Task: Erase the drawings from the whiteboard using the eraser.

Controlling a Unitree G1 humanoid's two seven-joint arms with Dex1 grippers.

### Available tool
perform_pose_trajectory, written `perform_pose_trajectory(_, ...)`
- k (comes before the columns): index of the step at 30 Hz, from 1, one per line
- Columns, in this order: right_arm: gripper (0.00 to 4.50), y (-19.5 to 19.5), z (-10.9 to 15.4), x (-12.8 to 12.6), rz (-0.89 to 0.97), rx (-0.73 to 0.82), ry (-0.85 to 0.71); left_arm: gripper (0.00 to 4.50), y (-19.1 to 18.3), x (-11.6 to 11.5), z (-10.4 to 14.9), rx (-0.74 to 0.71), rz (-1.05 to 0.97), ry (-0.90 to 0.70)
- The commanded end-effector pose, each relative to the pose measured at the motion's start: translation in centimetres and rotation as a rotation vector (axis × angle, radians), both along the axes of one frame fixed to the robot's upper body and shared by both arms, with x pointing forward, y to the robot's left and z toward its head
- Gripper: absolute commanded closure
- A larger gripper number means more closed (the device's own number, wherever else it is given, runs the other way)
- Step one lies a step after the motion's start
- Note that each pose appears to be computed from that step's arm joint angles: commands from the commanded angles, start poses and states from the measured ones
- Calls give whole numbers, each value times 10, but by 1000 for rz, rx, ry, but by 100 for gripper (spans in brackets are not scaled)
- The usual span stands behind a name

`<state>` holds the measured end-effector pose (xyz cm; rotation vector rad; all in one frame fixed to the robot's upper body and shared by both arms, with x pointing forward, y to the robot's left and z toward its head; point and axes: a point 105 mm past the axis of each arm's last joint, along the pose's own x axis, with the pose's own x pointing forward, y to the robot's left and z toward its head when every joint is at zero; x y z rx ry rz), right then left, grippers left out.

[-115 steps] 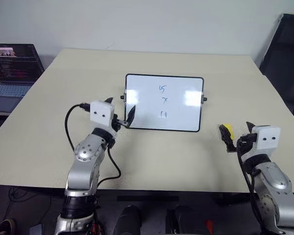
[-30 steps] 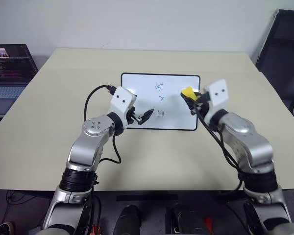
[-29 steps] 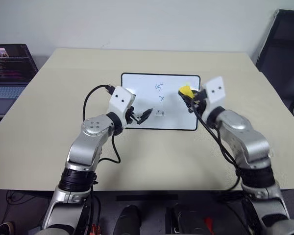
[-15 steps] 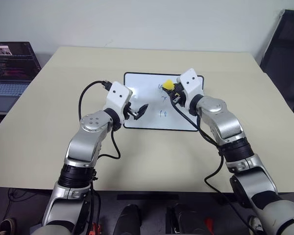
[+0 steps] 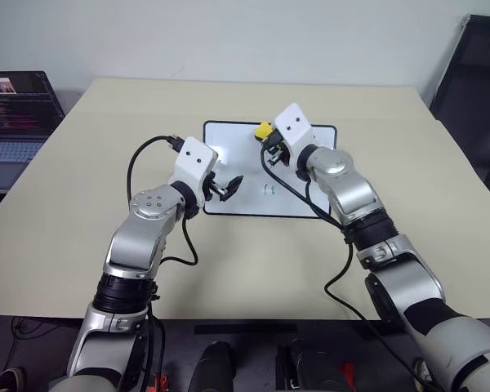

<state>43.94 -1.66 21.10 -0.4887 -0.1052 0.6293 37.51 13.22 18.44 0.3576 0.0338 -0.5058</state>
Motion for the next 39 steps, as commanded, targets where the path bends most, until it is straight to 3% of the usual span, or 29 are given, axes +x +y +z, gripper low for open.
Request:
perform_pose_trajectory(1, 344, 0, 10, 7, -16, -65, -54, 0, 6, 0, 23, -1, 2, -69)
perform_pose_trajectory(6, 345, -14, -3, 13, -41, -111, -2, 0, 7, 0, 23, 13, -19, -61)
perform_pose_trajectory(15, 345, -32, -35, 1, 7, -275, 57, 0, 8, 1, 19, 16, -34, -59)
perform_pose_trajectory(18, 345, -33, -33, 0, 4, -285, 37, 0, 5, 1, 18, 18, -47, -58)
perform_pose_trajectory(24, 345, -39, 8, 18, -131, -209, -111, 0, 1, 0, 16, 26, -75, -55)
perform_pose_trajectory(37, 345, -22, -37, -3, 62, -370, 17, 0, -3, -2, 12, 27, -89, -50)
perform_pose_trajectory(39, 345, -22, -33, -2, 41, -355, -9, 0, -4, -3, 12, 28, -92, -49)
